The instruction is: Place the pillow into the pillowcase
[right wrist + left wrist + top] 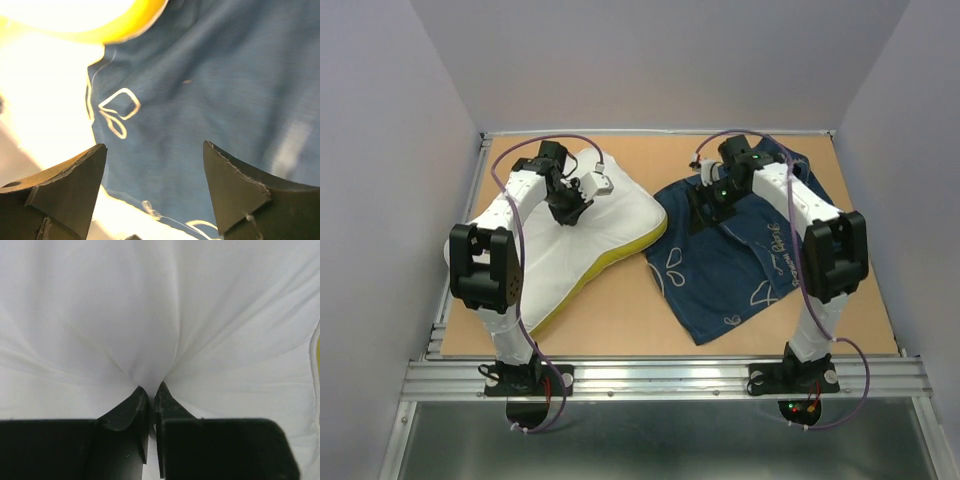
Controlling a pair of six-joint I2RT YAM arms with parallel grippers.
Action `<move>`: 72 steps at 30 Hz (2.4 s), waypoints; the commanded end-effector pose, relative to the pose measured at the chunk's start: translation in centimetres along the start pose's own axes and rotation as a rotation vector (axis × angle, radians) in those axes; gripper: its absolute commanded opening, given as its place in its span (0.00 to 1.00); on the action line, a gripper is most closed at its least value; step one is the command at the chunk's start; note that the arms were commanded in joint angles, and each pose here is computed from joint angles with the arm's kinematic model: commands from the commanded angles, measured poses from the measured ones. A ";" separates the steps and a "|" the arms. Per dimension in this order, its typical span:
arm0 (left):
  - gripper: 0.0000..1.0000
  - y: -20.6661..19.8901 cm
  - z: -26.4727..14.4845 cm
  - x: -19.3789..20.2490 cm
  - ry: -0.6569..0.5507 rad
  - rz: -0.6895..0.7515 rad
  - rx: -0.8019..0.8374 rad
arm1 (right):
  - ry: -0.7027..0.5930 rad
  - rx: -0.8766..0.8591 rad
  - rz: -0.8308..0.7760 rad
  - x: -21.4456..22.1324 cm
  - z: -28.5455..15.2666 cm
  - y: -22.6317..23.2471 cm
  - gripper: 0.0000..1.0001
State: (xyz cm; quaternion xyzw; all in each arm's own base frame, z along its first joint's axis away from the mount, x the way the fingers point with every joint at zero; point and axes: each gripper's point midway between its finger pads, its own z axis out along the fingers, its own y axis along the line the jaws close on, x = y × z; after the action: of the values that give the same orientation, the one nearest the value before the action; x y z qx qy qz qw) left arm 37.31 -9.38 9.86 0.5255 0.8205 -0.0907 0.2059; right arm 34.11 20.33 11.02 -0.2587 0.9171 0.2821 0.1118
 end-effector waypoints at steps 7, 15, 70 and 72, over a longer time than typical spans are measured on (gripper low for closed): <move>0.37 1.4 -4.4 -5.6 -0.189 -0.039 -0.087 | -0.045 0.573 -0.108 -0.4 -5.7 -8.5 0.68; 0.53 -3.4 -8.3 -14.9 -0.525 0.039 -0.040 | 0.063 0.639 -0.089 4.9 -6.7 -11.0 0.61; 0.24 -20.8 12.7 -14.8 -0.292 0.369 0.215 | -0.038 0.750 0.136 6.8 -11.9 -18.0 0.09; 0.24 -20.8 12.7 -14.9 -0.294 0.370 0.215 | -0.037 0.693 0.125 6.8 -11.0 -17.3 0.15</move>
State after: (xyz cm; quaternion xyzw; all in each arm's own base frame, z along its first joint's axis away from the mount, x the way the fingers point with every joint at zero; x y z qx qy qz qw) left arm 26.73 -35.02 2.60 0.6579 0.6668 -0.2173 0.2747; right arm 35.58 -2.65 7.66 -0.1378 0.9766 -0.0749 0.1473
